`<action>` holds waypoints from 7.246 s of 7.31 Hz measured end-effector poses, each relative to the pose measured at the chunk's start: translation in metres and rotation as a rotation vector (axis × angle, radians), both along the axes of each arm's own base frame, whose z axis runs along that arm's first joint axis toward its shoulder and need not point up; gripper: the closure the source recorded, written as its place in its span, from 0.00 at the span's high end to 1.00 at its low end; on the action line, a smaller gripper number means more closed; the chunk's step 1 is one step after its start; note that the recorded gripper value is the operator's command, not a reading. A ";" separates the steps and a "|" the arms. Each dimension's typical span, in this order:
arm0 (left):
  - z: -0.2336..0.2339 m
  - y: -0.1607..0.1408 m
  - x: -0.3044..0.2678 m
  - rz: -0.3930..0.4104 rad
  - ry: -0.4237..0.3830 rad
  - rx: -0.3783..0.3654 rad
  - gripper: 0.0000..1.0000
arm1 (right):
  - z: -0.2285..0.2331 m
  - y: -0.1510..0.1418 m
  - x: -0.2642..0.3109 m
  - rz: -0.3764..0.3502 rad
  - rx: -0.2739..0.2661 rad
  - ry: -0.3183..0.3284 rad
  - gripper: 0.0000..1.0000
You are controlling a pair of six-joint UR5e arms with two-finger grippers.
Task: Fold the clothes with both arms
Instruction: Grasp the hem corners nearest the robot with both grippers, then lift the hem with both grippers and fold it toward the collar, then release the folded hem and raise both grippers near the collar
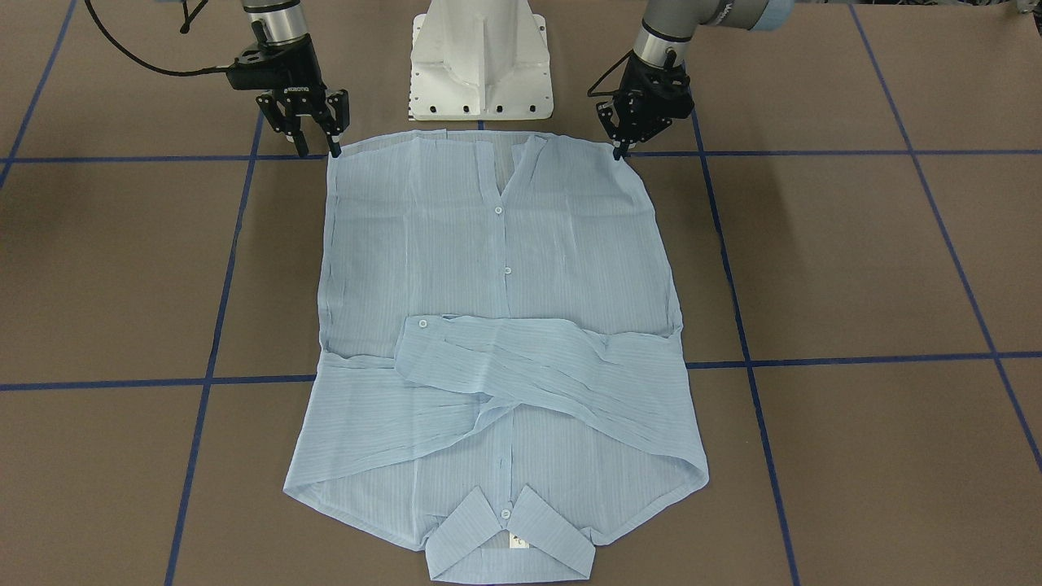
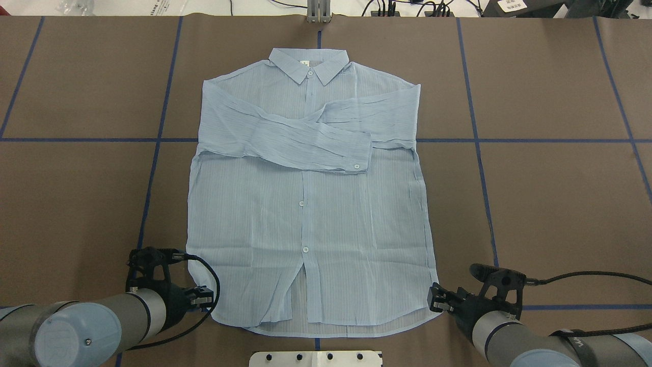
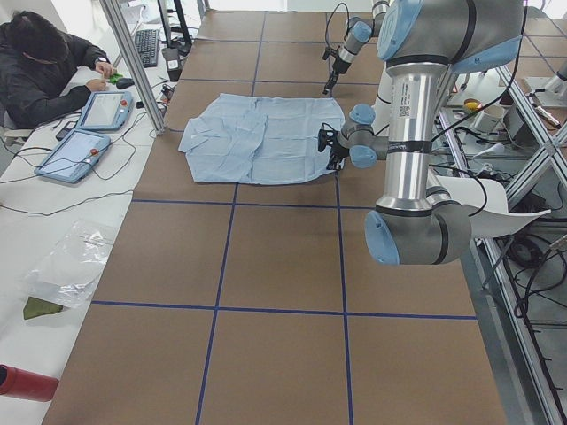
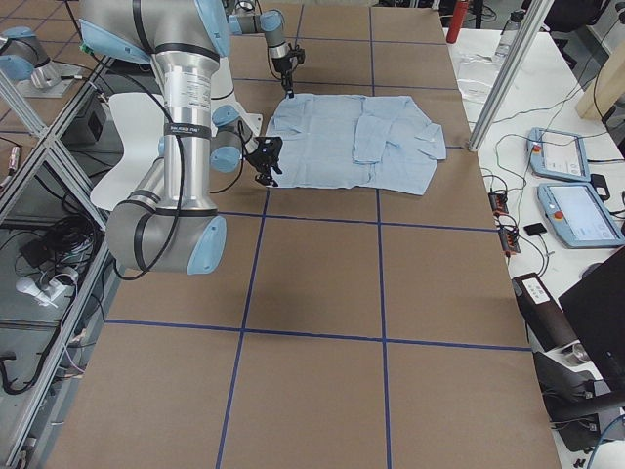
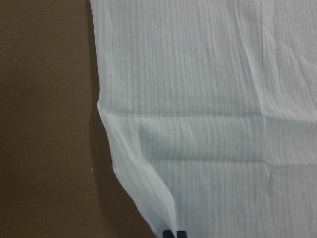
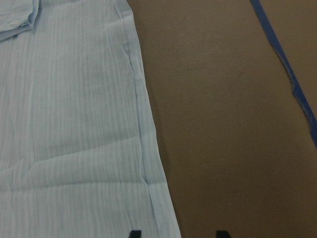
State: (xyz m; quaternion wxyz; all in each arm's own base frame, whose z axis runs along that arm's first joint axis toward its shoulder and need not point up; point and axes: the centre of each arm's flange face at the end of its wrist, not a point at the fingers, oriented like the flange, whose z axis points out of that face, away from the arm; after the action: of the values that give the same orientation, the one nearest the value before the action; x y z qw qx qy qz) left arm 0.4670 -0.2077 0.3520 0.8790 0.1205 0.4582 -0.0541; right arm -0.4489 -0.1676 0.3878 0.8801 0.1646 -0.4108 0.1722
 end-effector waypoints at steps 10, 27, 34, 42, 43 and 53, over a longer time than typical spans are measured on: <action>-0.006 -0.001 -0.002 -0.006 0.013 0.007 0.00 | 0.008 0.021 -0.025 -0.033 0.013 0.025 0.34; -0.146 0.025 -0.179 0.145 0.212 -0.040 0.00 | -0.211 0.004 0.140 -0.108 -0.110 -0.098 0.00; -0.142 -0.186 -0.137 -0.191 0.046 0.197 0.00 | -0.227 -0.172 0.073 0.147 0.048 0.032 0.00; -0.049 -0.320 -0.052 -0.163 -0.253 0.396 0.00 | -0.091 -0.346 0.024 0.071 0.027 0.167 0.00; -0.043 -0.327 -0.049 -0.141 -0.243 0.404 0.00 | -0.084 -0.356 0.024 0.061 0.025 0.157 0.00; 0.000 -0.360 -0.017 -0.097 -0.223 0.415 1.00 | -0.067 -0.393 -0.001 0.038 0.024 0.183 1.00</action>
State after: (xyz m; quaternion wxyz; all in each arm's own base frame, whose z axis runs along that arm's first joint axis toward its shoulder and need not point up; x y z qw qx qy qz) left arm 0.4496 -0.5679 0.3517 0.8770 0.3256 0.3532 0.0126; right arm -0.4504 -0.5607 0.3205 0.9084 0.1978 -0.3275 0.1684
